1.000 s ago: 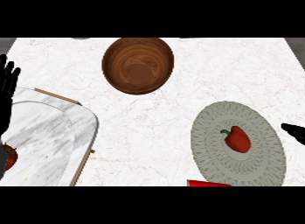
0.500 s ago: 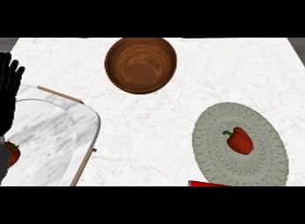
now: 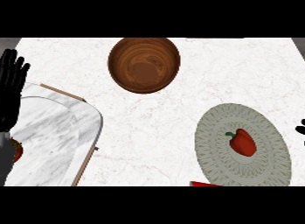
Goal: Pick the bell pepper from the placemat and place it in the bowl
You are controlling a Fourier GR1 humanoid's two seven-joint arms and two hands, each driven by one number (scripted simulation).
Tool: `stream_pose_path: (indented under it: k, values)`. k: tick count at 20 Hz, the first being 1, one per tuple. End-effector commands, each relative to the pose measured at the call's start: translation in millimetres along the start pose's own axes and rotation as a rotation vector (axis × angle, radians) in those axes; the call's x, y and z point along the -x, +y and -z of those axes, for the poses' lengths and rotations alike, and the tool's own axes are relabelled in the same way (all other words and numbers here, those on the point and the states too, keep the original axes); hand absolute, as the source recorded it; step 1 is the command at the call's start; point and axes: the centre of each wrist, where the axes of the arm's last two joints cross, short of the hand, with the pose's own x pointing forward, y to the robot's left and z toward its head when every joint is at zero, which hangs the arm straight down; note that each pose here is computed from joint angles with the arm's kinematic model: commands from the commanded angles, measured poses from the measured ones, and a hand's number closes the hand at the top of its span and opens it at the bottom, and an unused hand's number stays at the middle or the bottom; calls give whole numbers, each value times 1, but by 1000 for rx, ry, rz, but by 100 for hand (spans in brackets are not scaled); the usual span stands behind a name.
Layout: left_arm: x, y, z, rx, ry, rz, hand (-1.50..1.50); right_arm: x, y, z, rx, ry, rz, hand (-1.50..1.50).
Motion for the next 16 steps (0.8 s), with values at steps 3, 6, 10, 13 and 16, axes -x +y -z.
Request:
stream_pose_path:
  k: [3,6,10,13,16]
  values:
    - [8,4,5,8,13,0,0,14,12,14,-87,-49,38,-150]
    - [-1,16,9,-11,-8,9,0,24,29,35,-91,-28,35,-150]
    - [-9,16,18,4,-1,-4,0,29,53,58,-94,-21,55,-150]
    - [13,3,1,6,6,-2,0,47,52,56,-93,15,62,-150]
    - [-1,7,-4,-4,5,-4,0,49,79,67,-131,25,56,-150]
